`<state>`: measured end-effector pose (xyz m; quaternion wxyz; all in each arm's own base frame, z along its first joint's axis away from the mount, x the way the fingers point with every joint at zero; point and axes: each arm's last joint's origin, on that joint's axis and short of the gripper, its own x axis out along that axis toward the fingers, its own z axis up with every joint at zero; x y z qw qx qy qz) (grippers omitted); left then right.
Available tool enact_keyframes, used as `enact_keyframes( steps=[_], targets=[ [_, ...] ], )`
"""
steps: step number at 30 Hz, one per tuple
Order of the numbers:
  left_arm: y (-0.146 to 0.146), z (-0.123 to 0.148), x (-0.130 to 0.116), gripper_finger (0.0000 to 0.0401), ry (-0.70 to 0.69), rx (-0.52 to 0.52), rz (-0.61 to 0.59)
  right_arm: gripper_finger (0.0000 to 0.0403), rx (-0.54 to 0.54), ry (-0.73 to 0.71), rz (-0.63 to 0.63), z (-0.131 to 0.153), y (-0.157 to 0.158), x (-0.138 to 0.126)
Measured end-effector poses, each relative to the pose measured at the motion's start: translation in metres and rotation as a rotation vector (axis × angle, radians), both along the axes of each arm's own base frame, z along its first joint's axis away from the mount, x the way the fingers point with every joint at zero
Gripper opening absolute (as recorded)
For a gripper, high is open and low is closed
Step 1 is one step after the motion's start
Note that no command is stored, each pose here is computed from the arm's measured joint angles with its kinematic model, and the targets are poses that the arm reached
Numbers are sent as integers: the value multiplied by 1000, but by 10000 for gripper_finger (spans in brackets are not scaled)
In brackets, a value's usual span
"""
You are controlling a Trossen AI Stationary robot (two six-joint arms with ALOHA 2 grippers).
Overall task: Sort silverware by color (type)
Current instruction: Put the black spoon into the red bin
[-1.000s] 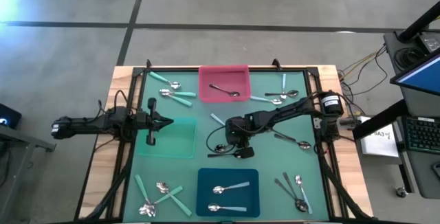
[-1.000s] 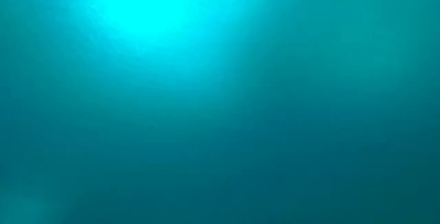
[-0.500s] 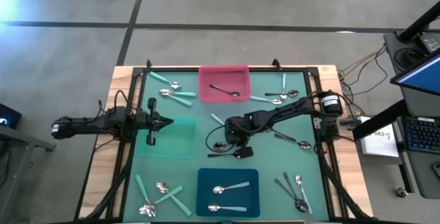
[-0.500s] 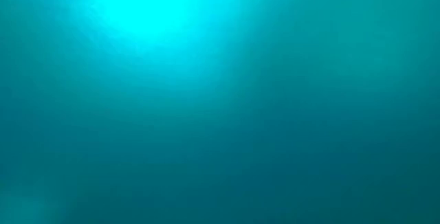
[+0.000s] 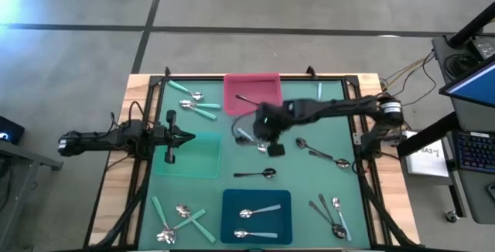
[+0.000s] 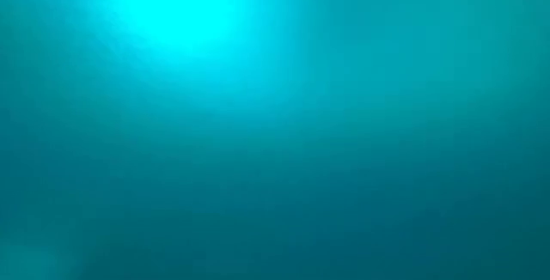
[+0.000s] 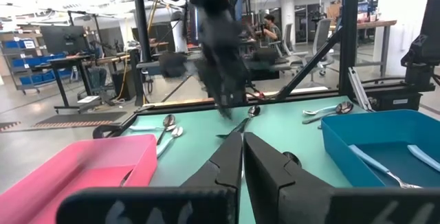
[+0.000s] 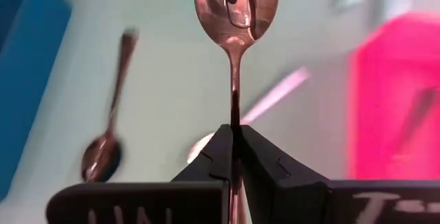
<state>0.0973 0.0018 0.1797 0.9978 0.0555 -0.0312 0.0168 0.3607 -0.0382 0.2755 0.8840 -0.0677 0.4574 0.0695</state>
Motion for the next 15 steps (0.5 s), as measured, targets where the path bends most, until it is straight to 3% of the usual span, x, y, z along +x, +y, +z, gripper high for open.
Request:
enact_keyframes(
  steps=[3, 7, 11, 15],
  targets=[
    [0, 0, 0, 0, -1, 0, 0, 9, -16, -95, -53, 33, -19, -11],
    [0, 0, 0, 0, -1, 0, 0, 9, -31, -167, -134, 58, -45, -22],
    [0, 0, 0, 0, -1, 0, 0, 9, -53, -207, -201, 68, -71, -30],
    [0, 0, 0, 0, 0, 0, 0, 9, -63, -200, -255, 55, -99, -27]
  ],
)
